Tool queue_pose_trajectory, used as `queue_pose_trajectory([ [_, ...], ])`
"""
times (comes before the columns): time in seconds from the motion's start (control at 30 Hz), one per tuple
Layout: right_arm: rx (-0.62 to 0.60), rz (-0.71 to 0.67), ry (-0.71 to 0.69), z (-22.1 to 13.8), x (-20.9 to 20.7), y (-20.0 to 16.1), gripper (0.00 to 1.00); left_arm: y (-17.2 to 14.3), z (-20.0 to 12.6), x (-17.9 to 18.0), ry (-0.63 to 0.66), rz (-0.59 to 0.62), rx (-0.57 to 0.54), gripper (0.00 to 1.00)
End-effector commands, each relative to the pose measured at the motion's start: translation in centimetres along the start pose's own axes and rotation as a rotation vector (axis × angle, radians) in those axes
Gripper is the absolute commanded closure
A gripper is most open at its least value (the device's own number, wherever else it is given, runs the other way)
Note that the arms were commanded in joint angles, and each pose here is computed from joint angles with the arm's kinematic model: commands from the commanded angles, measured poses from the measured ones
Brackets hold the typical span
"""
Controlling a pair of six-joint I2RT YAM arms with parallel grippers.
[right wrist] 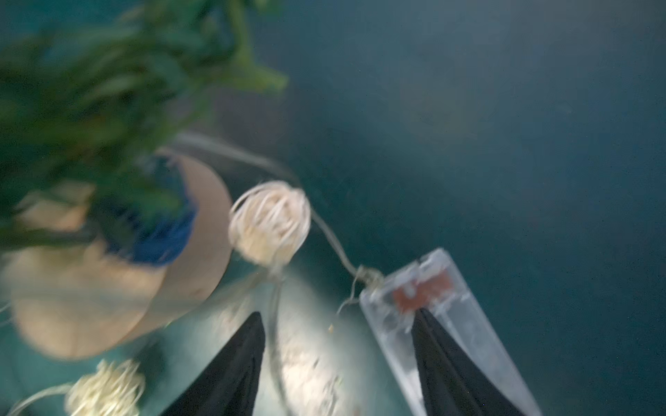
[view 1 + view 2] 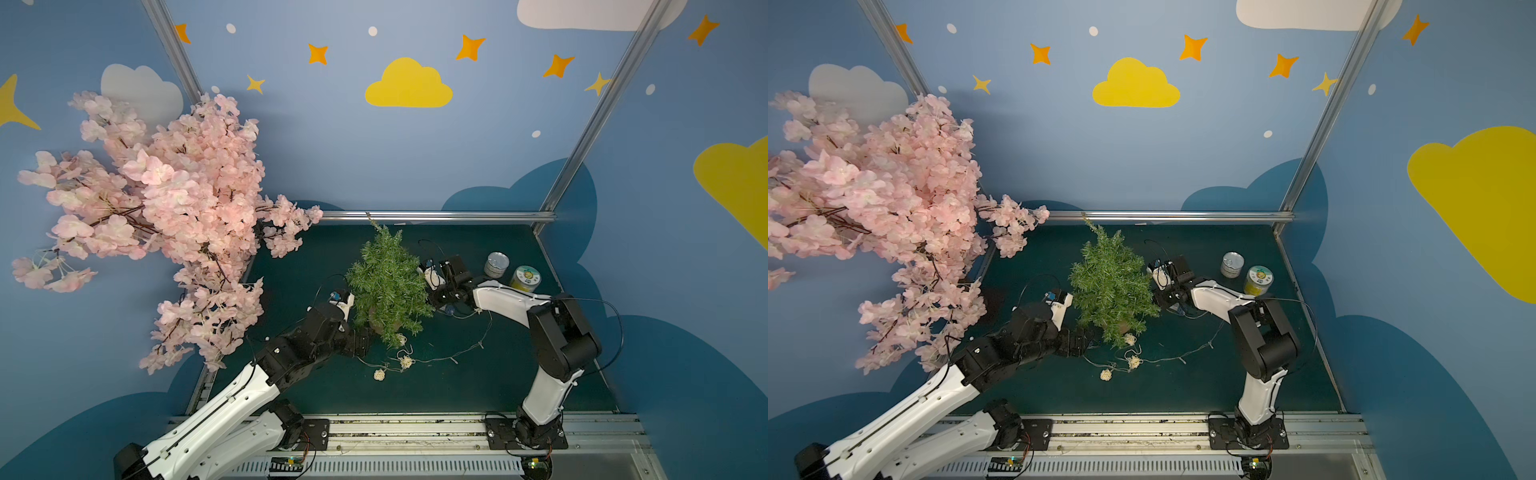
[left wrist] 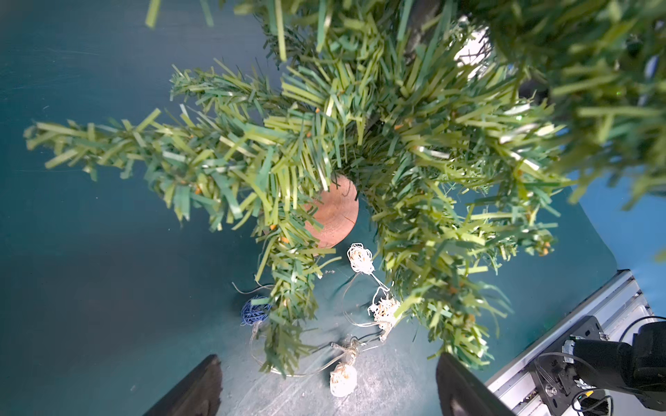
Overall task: Remove string lights from the small christmas tree
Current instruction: Remove the light string from the Christmas tree.
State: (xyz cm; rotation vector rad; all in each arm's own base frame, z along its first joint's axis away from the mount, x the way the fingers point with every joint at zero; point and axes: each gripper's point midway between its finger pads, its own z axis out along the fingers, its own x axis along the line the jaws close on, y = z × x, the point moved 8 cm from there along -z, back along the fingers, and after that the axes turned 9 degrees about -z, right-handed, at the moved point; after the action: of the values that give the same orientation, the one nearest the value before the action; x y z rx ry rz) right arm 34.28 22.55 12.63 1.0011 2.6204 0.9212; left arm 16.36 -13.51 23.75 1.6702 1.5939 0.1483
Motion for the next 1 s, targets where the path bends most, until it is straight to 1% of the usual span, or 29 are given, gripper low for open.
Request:
queue_pose_trajectory([
  [0.0,0.008,-0.005,-0.090,0.6,-0.4,1.0,0.36,0.2,-0.5,0.0,-0.010,0.001,-0.017,0.07],
  [0.13,0.021,-0.061,-0.139,1.8,0.0,1.8,0.40,0.1,-0.7,0.3,-0.001,0.005,-0.018,0.07],
  [0.17,0.030,-0.069,-0.149,2.2,0.1,1.9,0.42,0.1,-0.8,0.3,0.000,0.006,-0.019,0.07],
  [0.2,0.039,-0.080,-0.153,2.4,0.1,2.0,0.46,0.1,-0.8,0.4,0.000,0.003,-0.021,0.07],
  [0.27,0.049,-0.086,-0.158,2.9,0.2,1.9,0.58,0.1,-0.9,0.4,-0.001,0.002,-0.027,0.07],
  [0.43,0.009,-0.076,-0.211,2.2,0.2,1.8,1.00,0.0,-1.1,0.6,-0.002,0.002,-0.030,0.07],
  [0.53,-0.030,-0.063,-0.228,1.1,0.1,1.9,1.00,-0.1,-1.2,0.8,-0.001,-0.001,-0.029,0.07],
  [0.67,-0.094,-0.033,-0.213,-0.8,0.0,2.3,1.00,-0.2,-1.4,1.0,-0.001,-0.006,-0.036,0.07],
  [0.97,-0.232,-0.003,-0.139,-7.0,0.5,3.9,1.00,-0.3,-1.4,1.2,-0.005,-0.010,-0.039,0.07],
])
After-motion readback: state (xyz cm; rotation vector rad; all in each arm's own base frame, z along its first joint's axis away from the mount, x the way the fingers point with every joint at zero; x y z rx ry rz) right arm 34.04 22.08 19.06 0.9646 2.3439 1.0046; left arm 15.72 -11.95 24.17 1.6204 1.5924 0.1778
